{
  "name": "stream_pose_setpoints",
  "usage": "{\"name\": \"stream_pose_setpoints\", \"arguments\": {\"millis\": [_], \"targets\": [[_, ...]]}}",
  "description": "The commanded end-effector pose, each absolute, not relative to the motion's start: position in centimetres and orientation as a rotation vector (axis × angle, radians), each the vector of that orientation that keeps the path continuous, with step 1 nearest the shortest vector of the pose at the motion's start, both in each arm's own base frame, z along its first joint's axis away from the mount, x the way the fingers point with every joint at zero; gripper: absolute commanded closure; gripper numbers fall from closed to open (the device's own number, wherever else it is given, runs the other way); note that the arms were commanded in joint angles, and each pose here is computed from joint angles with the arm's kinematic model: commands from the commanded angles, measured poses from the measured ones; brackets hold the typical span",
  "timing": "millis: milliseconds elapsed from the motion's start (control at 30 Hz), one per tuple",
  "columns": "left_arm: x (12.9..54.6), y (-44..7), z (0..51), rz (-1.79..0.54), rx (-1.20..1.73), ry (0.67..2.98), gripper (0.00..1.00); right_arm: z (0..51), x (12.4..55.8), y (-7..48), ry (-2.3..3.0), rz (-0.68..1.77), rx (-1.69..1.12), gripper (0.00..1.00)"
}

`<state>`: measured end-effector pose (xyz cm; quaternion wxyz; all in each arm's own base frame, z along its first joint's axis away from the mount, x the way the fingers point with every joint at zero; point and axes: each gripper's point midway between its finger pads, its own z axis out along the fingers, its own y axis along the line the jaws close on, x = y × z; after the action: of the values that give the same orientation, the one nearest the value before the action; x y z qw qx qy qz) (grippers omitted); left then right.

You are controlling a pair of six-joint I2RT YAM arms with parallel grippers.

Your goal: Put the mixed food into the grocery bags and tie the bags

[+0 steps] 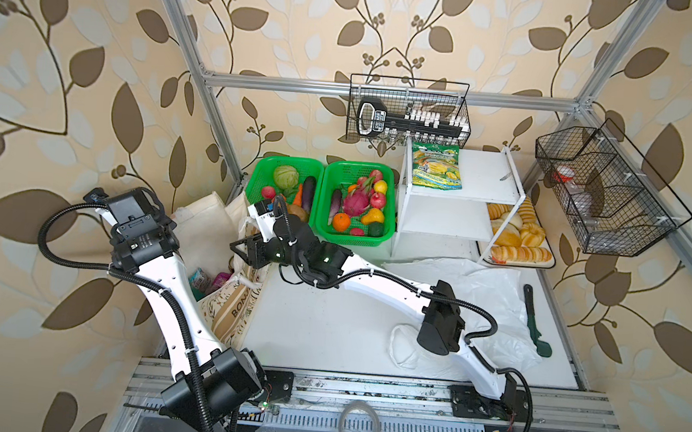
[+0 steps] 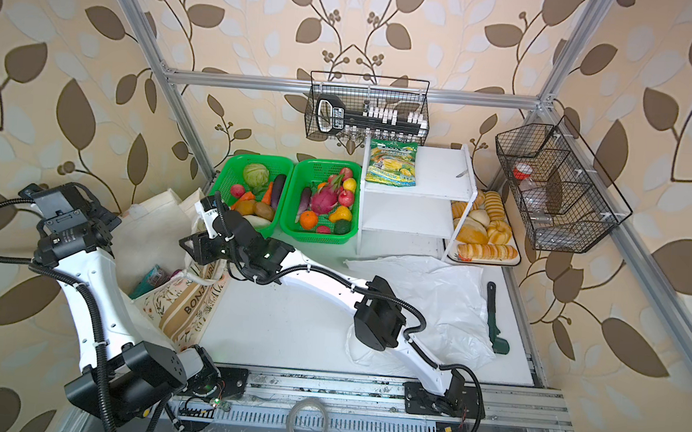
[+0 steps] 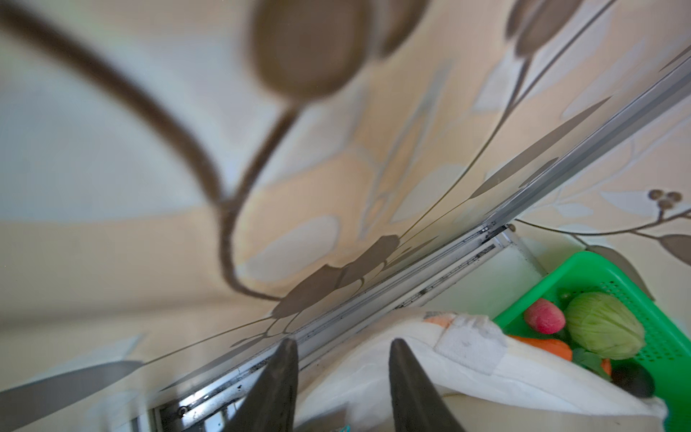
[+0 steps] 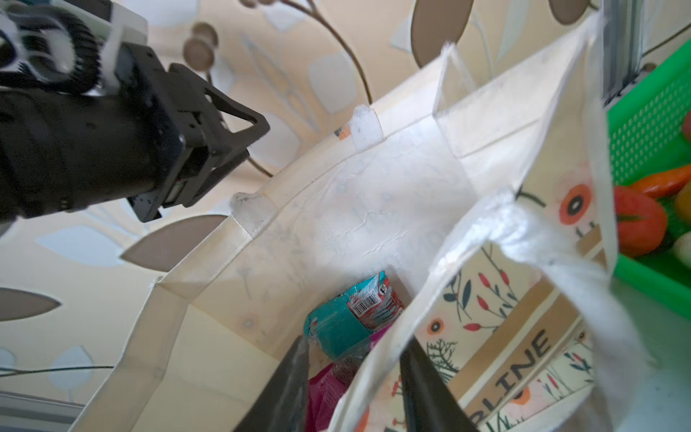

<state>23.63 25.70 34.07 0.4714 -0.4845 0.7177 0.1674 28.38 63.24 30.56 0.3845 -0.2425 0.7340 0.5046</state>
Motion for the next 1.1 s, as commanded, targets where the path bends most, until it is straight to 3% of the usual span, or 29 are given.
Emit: {"name": "stream_pose_setpoints", "arguments": {"millis": [0, 233, 400, 567, 833, 1067], "targets": [[23.3, 24.1, 38.3, 0.342, -1.109, 1.675, 0.50, 34.6, 28.2, 60.9, 1.837, 1.275, -0.594, 0.53], [24.4, 19.4, 43.1, 0.099, -0.954, 1.659, 0.21, 37.8, 29.4, 52.6, 1.833, 0.982, -0.452, 0.39], [26.3, 12.7, 47.8, -0.293, -0.752, 1.615, 0.15, 38.9, 28.7, 43.9, 1.785, 0.839, -0.327, 0.37], [28.3, 1.5, 51.5, -0.900, -0.399, 1.556, 0.16, 34.1, 29.0, 32.4, 1.882, 0.640, -0.066, 0.38], [26.3, -11.8, 44.9, -1.081, -0.068, 1.901, 0.18, 20.0, 25.6, 18.0, 2.167, 0.356, 0.246, 0.47], [23.8, -22.0, 35.2, -1.125, 0.149, 2.183, 0.19, 10.9, 22.4, 12.6, 2.421, 0.337, 0.402, 0.54]]}}
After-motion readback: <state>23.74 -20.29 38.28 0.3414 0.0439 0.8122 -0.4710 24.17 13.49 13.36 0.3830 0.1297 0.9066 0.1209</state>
